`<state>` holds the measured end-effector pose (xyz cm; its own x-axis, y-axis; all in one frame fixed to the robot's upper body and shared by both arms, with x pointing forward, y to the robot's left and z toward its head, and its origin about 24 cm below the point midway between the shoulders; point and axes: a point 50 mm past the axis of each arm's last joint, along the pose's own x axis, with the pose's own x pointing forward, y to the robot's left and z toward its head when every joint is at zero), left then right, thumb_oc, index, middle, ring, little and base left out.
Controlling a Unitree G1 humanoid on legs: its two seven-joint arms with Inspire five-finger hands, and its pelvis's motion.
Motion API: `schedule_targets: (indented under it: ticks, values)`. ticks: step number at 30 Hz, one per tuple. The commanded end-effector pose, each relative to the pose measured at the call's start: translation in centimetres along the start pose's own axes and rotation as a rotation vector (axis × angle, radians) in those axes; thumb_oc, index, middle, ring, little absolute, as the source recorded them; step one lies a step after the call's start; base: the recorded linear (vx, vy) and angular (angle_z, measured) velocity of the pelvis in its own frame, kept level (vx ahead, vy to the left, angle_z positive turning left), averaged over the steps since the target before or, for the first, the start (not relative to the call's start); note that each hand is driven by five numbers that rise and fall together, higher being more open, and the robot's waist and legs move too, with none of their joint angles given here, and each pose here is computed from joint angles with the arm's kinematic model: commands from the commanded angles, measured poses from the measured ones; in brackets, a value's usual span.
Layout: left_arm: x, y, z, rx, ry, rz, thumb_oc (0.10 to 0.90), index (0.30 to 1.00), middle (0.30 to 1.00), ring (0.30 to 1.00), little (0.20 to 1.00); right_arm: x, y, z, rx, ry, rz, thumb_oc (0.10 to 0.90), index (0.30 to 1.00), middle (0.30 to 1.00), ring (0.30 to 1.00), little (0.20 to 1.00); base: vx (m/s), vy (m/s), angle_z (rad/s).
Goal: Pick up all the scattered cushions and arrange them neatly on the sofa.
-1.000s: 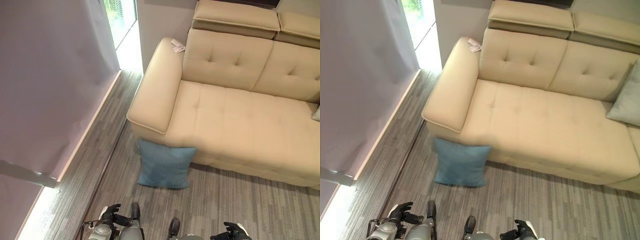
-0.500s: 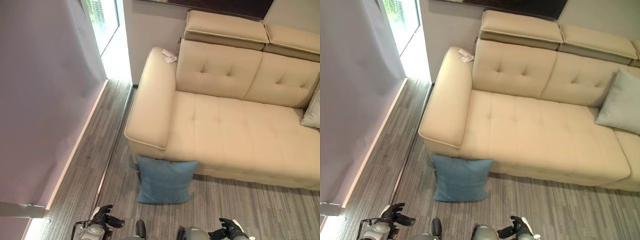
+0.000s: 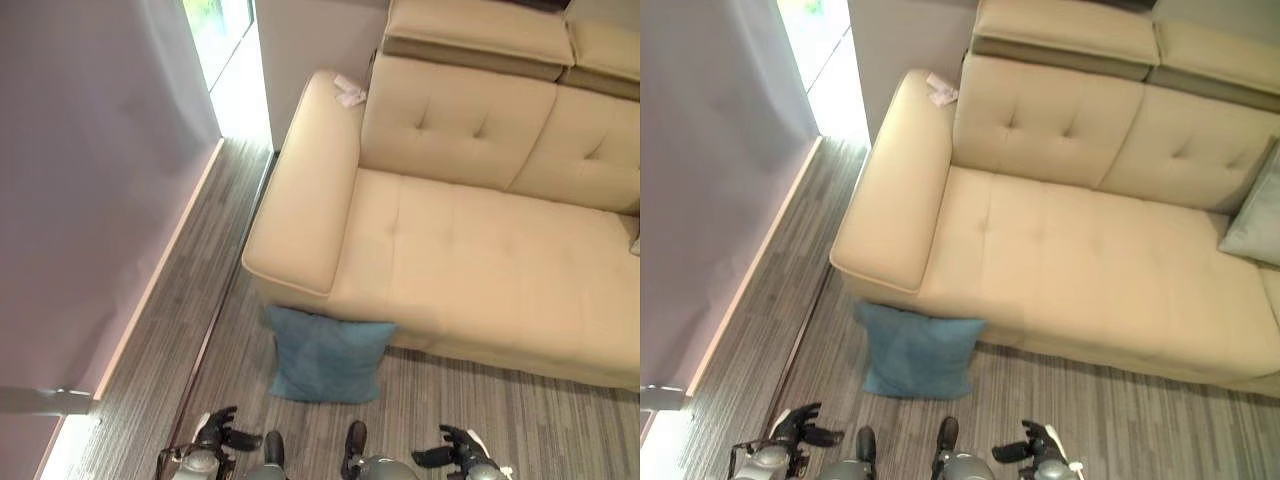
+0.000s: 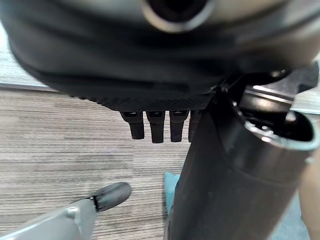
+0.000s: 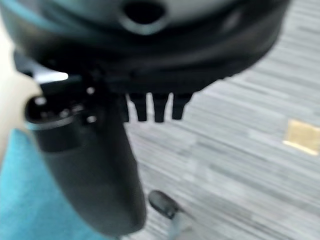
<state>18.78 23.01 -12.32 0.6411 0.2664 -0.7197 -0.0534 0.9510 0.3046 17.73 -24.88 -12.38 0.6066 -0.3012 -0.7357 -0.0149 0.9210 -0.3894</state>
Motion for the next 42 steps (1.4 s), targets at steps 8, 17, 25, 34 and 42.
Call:
schedule_targets:
  ticks: [8, 17, 25, 34, 42]
  values:
    - [0.5, 1.5, 11.3, -0.213, -0.381, 0.185, 0.8, 0.9, 0.9, 0.9, 0.9, -0.3, -2.9, 12.7, 0.271, -0.446, -0.236, 0.8, 0.9, 0.9, 0.9, 0.9, -0.14, -0.038, 0.11]
    - [-2.9, 2.1, 24.1, -0.294, -0.788, 0.219, 0.8, 0.9, 0.9, 0.9, 0.9, -4.8, -5.5, 25.2, 0.515, -0.861, -0.381, 0.8, 0.9, 0.9, 0.9, 0.9, -0.08, -0.012, 0.08]
    - [-6.9, 3.2, 31.4, -0.32, -1.038, 0.254, 0.8, 0.9, 0.9, 0.9, 0.9, -8.9, -6.3, 31.5, 0.538, -1.098, -0.378, 0.8, 0.9, 0.9, 0.9, 0.9, 0.0, 0.003, 0.09]
    - [-8.2, 3.1, 33.5, -0.362, -1.086, 0.261, 0.8, 0.9, 0.9, 0.9, 0.9, -9.2, -5.9, 31.7, 0.621, -1.098, -0.403, 0.8, 0.9, 0.9, 0.9, 0.9, 0.02, 0.005, 0.02]
    - [-11.0, 2.6, 36.2, -0.475, -1.208, 0.156, 0.8, 0.9, 0.9, 0.9, 0.9, -9.9, -6.7, 32.8, 0.735, -1.136, -0.313, 0.8, 0.9, 0.9, 0.9, 0.9, 0.0, 0.0, 0.0]
